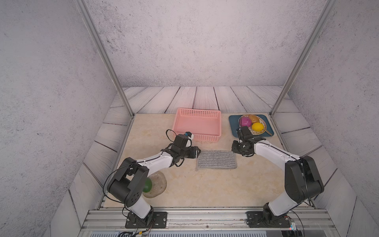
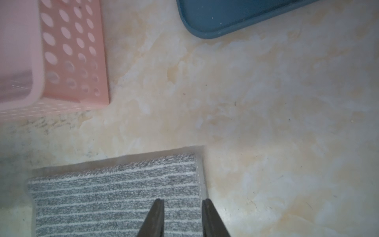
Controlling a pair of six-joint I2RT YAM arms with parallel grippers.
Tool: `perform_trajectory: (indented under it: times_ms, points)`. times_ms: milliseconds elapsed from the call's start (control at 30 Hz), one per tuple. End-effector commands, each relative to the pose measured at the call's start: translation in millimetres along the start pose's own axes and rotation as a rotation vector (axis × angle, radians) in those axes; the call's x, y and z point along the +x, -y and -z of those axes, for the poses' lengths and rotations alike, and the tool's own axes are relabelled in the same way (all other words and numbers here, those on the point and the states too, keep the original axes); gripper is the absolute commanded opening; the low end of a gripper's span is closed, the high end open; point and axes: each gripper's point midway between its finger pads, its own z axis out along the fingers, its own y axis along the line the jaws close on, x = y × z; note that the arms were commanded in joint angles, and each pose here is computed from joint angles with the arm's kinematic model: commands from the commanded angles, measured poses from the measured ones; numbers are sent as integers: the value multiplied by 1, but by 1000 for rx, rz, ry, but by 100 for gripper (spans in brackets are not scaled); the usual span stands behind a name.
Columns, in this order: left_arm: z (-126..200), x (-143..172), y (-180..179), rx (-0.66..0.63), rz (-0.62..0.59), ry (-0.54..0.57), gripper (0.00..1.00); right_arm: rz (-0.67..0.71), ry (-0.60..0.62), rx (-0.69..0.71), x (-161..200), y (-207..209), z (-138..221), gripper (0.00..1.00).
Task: Fold the square dishcloth
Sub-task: Smooth out the cleaning item at the center of the board, then fold the cleaning item at the center of the board.
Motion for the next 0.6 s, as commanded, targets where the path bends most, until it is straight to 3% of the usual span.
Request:
perform_trajectory:
  times_ms: [0, 567]
  points:
    - [2, 20, -3, -37, -23, -48, 60, -18, -68, 72, 25, 21, 3, 34]
    - [-14, 69, -11, -119, -61, -168, 55, -114, -191, -5, 79, 24, -22, 32]
